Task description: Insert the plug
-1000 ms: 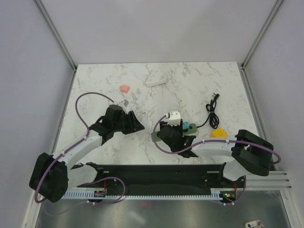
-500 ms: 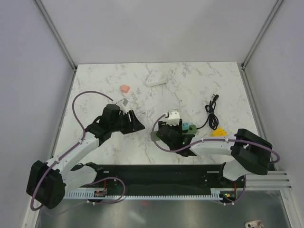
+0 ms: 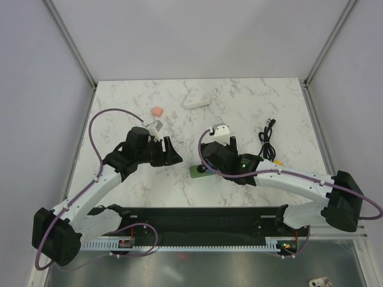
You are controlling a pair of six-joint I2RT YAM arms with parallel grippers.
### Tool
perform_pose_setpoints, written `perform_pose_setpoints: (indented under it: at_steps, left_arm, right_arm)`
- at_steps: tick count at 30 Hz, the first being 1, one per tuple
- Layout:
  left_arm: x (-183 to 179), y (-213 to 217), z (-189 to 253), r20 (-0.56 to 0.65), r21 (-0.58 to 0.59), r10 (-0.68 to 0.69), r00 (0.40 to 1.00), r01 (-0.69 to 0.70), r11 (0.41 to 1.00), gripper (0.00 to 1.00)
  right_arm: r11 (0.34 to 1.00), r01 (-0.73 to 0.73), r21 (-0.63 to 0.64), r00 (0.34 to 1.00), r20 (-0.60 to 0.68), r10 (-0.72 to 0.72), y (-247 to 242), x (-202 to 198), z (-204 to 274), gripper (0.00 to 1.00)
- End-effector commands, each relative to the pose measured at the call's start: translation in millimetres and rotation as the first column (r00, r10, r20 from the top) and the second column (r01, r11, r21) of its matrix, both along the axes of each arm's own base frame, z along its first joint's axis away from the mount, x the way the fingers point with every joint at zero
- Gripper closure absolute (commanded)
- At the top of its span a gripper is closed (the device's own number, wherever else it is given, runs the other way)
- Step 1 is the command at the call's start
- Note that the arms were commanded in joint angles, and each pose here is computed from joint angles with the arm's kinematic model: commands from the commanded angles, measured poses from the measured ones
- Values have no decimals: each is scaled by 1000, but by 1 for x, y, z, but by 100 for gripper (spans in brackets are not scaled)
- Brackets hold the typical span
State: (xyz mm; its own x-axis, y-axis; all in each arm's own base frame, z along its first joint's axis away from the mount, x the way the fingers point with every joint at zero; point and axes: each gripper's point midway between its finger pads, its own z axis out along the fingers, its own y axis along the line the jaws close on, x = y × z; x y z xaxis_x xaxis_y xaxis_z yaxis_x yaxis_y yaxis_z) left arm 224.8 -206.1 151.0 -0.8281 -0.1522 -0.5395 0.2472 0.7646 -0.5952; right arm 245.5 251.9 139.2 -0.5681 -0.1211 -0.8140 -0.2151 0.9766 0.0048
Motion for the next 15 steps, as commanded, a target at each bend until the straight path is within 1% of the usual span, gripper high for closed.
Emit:
perform_pose_setpoints:
  at_steps: [1, 2, 3, 4, 5, 6, 7, 8, 9, 10, 12, 13, 15]
  left_arm:
    - [-3, 2, 27, 96, 26, -79, 992, 77, 997, 29]
    - [-4, 5, 28, 97, 42, -82, 992, 78, 996, 28]
    - [-5, 8, 28, 104, 59, -88, 991, 82, 995, 28]
    - [-6, 10, 29, 112, 67, -92, 989, 85, 994, 28]
    - [-8, 11, 29, 113, 71, -96, 989, 88, 994, 28]
    - [-9, 12, 29, 120, 75, -101, 988, 92, 993, 28]
    - [-10, 12, 31, 130, 72, -101, 986, 92, 993, 28]
    - [-12, 12, 31, 132, 68, -104, 986, 96, 993, 27]
    - [-12, 13, 30, 131, 72, -105, 986, 96, 993, 27]
    - [-13, 13, 30, 134, 73, -109, 985, 99, 992, 26]
    - [-14, 13, 28, 132, 76, -112, 985, 103, 992, 26]
    - [-15, 13, 28, 131, 73, -117, 984, 108, 991, 25]
    - [-15, 13, 29, 135, 72, -115, 984, 107, 992, 25]
  right_arm:
    - [998, -61, 2, 998, 12, 61, 0, -4, 33, 12]
    - [997, -69, 19, 997, 19, 69, 4, -3, 41, 20]
    - [996, -88, 30, 996, 12, 88, 8, -4, 43, 30]
    - [995, -97, 36, 995, 10, 97, 11, -4, 44, 53]
    - [994, -98, 37, 995, 2, 98, 14, -2, 43, 61]
    - [994, -102, 35, 995, -7, 103, 15, -1, 41, 66]
    - [993, -111, 40, 993, -22, 112, 19, -2, 36, 68]
    - [995, -95, 19, 994, -52, 96, 17, 0, 22, 68]
    - [996, -91, 3, 993, -71, 91, 16, 0, 12, 73]
    - [996, -83, -39, 991, -108, 79, 11, -2, -12, 75]
    - [995, -69, -66, 986, -155, 58, 6, -8, -38, 80]
    - [993, -74, -90, 980, -190, 56, 2, -14, -59, 82]
    - [994, -65, -82, 977, -207, 47, 1, -16, -72, 84]
